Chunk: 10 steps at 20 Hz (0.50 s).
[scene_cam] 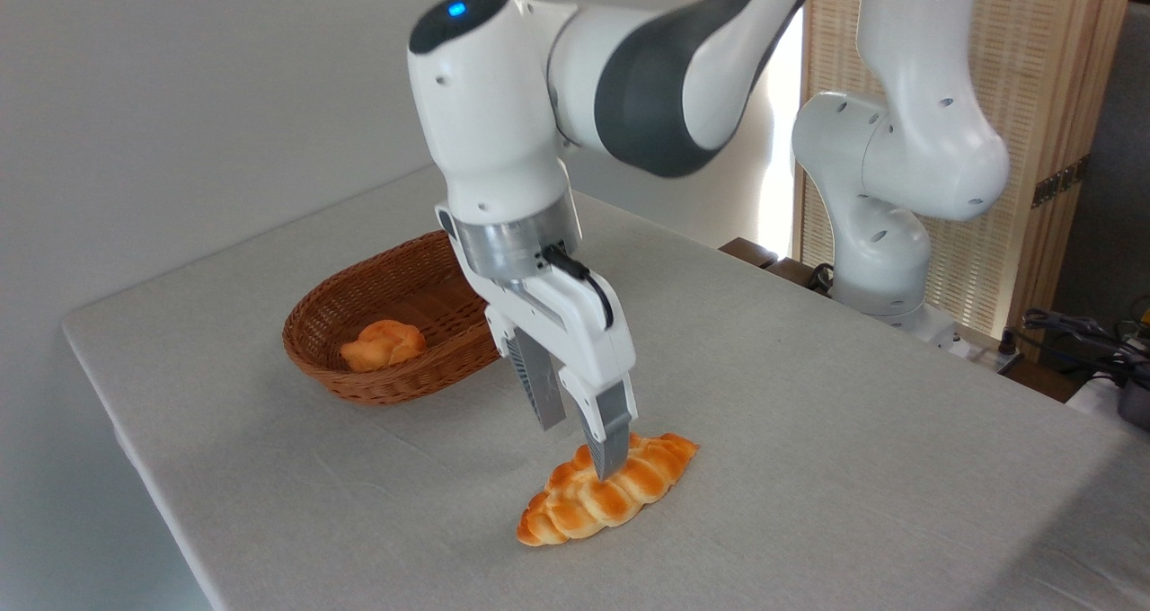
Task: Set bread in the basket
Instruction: 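Lower the gripper onto the braided roll and close it around the middle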
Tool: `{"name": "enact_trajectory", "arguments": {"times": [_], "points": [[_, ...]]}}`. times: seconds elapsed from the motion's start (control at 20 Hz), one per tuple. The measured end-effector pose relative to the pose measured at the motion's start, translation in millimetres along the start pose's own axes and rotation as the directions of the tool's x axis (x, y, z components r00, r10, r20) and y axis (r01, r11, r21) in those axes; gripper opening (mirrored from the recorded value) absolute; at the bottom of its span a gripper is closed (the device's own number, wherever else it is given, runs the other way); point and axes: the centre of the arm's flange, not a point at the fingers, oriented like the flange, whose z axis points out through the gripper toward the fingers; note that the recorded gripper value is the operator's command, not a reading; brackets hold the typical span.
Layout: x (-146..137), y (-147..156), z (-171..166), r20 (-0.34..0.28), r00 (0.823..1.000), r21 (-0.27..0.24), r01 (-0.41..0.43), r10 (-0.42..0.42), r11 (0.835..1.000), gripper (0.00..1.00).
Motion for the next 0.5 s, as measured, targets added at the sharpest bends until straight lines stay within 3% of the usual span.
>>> {"name": "enact_trajectory", "arguments": {"times": [0.25,0.5], "points": [[-4,5,26,0.008,1.0,-0.011,0.0,0.0,1.0,1.0],[-9,6,34,0.062,0.998,0.013,-0.032,0.031,0.999,1.0]]}}
